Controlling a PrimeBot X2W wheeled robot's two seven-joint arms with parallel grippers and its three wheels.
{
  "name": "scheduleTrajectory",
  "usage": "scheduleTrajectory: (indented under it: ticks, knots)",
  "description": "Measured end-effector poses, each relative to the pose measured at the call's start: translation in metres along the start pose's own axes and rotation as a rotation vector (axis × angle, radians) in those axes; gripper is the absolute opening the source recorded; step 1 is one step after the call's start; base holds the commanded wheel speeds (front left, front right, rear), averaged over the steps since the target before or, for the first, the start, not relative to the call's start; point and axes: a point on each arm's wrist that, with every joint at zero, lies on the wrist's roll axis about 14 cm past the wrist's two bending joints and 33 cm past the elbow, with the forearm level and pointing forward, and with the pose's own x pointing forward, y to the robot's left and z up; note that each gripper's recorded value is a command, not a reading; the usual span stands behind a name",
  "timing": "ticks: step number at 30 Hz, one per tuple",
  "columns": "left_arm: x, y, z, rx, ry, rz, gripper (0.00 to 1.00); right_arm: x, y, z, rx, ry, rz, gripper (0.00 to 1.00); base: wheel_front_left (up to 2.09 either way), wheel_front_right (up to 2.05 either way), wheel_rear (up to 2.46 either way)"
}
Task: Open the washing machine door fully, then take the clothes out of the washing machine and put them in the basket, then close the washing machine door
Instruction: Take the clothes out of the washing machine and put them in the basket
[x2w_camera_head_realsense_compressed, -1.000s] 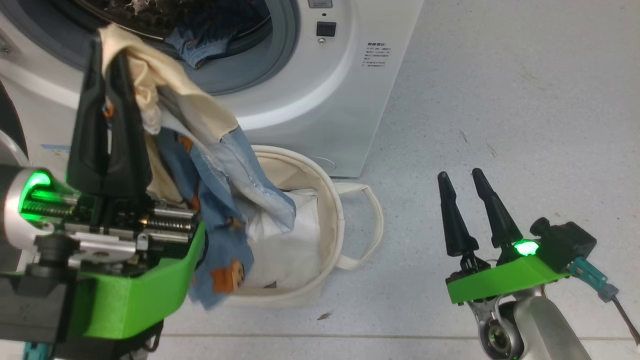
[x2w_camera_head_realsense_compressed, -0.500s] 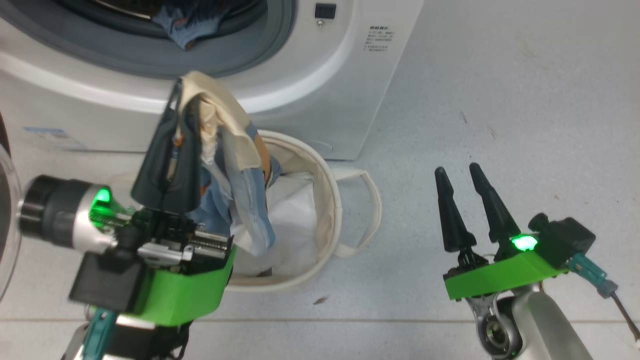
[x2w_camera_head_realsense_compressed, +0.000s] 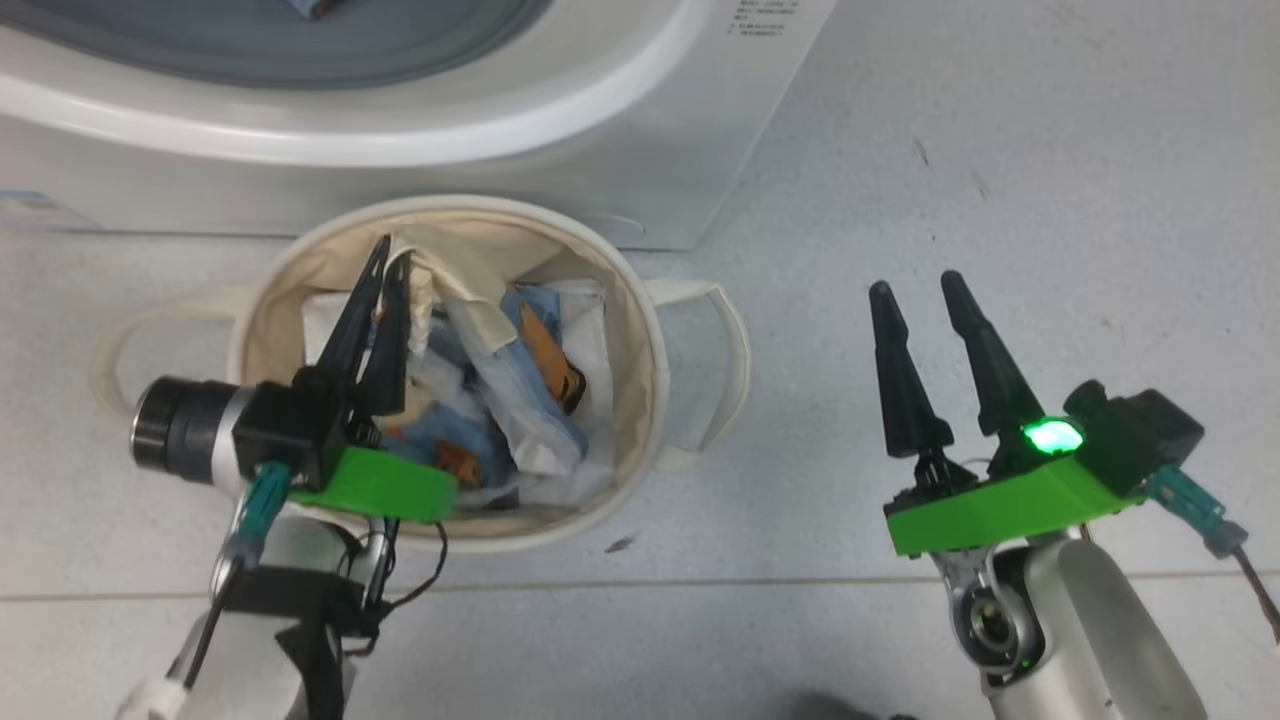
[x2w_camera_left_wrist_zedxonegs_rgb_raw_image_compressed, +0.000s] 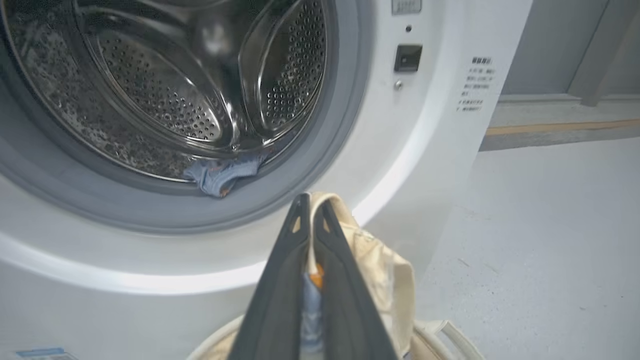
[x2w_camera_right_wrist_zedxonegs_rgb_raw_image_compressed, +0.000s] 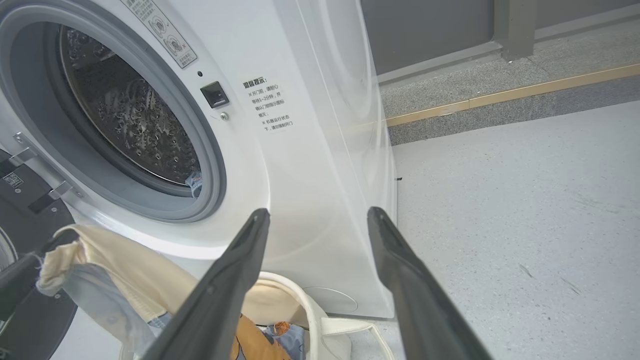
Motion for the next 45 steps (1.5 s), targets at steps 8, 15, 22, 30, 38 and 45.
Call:
scheduleTrajectory:
  ticks: [8,15,22,30,38,45]
  knots:
    - [0.01,-0.002,-0.085,0.008,0.228,-0.019,0.0,0.011,-0.012,-0.009,-0.015,0.014,-0.021,1.0,0.0,0.0,0.0]
    - [0.0,-0.004,-0.132,0.02,0.372,-0.028,0.0,0.014,-0.02,-0.013,-0.022,0.023,-0.037,1.0,0.0,0.0,0.0]
    - [0.003,-0.004,-0.134,0.018,0.376,-0.02,0.0,0.015,-0.019,-0.018,-0.025,0.032,-0.034,1.0,0.0,0.0,0.0]
    - [-0.009,-0.011,-0.137,0.001,0.414,-0.044,1.0,0.018,-0.01,-0.014,-0.033,0.022,-0.007,1.0,0.0,0.0,0.0]
    - [-0.008,0.001,-0.079,0.001,0.255,0.008,1.0,0.02,0.006,-0.005,-0.036,-0.003,0.035,1.0,0.0,0.0,0.0]
    - [-0.032,0.006,-0.026,0.004,0.132,0.046,1.0,0.019,0.03,0.01,-0.038,-0.038,0.096,1.0,0.0,0.0,0.0]
